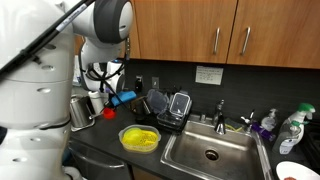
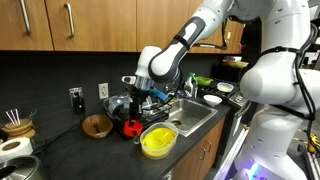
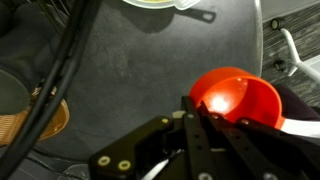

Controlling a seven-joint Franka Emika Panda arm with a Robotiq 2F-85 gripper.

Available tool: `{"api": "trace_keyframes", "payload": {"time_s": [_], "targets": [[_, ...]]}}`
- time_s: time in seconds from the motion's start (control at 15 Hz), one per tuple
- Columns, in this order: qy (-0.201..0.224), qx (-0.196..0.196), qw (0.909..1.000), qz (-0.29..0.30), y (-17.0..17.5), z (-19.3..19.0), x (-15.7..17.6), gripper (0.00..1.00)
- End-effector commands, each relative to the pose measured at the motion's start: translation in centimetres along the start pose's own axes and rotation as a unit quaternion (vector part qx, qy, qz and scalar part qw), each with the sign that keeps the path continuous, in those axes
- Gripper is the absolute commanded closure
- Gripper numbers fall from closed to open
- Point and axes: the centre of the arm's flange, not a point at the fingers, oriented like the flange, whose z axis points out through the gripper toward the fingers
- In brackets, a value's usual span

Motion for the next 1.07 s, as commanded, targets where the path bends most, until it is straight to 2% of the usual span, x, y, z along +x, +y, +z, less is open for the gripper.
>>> {"api": "trace_keyframes", "payload": {"time_s": [0.0,0.47,0.53,1.0], "targets": [[0.0,-0.013,0.9996,-0.024,0.7,-0.5,0.7,0.99],[0.011,-0.017,0.999,-0.04,1.8,-0.8,1.3,0.99],[0.008,-0.016,0.9995,-0.027,1.2,-0.9,0.8,0.96],[0.01,-0.016,0.9994,-0.029,1.4,-1.0,0.9,0.96]]}}
